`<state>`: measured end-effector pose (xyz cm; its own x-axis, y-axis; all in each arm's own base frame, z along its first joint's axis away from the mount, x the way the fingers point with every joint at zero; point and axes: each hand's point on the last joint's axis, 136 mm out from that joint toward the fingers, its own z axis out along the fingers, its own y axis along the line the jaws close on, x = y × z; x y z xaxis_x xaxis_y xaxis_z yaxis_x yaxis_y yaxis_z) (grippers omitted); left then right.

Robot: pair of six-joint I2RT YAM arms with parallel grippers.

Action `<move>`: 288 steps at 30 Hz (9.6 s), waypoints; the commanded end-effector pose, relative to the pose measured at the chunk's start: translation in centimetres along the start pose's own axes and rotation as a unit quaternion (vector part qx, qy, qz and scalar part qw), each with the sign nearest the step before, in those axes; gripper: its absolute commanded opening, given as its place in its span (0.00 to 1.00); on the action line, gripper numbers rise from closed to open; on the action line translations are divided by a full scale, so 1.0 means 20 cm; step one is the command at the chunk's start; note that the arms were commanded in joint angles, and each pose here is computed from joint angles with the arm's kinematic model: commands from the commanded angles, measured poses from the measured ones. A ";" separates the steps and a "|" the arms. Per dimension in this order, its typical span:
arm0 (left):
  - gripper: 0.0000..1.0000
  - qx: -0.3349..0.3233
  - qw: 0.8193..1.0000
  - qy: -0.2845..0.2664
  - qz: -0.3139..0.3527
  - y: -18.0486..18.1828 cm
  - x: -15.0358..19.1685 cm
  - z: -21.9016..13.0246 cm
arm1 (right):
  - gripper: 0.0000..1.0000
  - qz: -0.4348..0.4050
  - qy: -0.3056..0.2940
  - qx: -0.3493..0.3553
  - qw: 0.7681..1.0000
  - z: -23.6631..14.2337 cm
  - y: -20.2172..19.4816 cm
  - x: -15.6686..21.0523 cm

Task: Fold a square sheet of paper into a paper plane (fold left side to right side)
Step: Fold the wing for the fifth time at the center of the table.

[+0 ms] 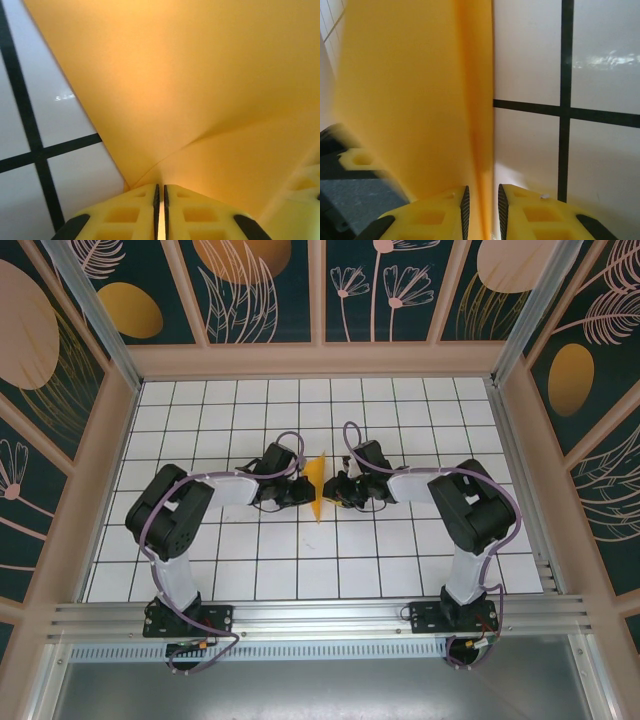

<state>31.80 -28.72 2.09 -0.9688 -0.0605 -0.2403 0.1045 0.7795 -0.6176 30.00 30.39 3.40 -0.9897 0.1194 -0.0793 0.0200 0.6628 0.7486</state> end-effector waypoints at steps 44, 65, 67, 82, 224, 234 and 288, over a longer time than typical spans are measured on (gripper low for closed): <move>0.19 -0.015 1.000 0.022 -0.005 0.07 -0.01 0.09 | 0.32 -0.037 -0.001 -0.031 0.999 0.02 0.09 -0.05; 0.17 -0.032 0.999 0.027 -0.002 0.11 -0.02 0.12 | 0.37 -0.051 -0.040 -0.043 0.997 -0.12 0.11 -0.12; 0.18 -0.035 0.999 0.027 -0.002 0.12 -0.02 0.12 | 0.38 -0.053 -0.041 -0.049 0.996 -0.13 0.13 -0.12; 0.29 -0.059 0.998 0.035 -0.001 0.16 -0.02 0.15 | 0.44 -0.050 -0.047 -0.045 0.997 -0.13 0.10 -0.15; 0.03 0.087 0.996 -0.003 -0.010 -0.21 -0.38 0.06 | 0.20 -0.198 -0.100 0.281 0.934 0.04 -0.02 0.07; 0.04 0.081 0.997 -0.003 -0.011 -0.20 -0.36 0.05 | 0.13 -0.201 -0.111 0.310 0.923 0.02 -0.06 0.07; 0.04 0.075 0.997 -0.005 -0.008 -0.19 -0.34 0.02 | 0.17 -0.265 -0.190 0.352 0.878 0.02 -0.07 -0.03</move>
<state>38.39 -31.62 4.37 -0.9737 -0.0857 -0.2109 0.0967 0.6832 -0.7238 30.68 30.33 2.60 -0.7730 -0.1616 -0.6135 -0.2312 0.9723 0.0352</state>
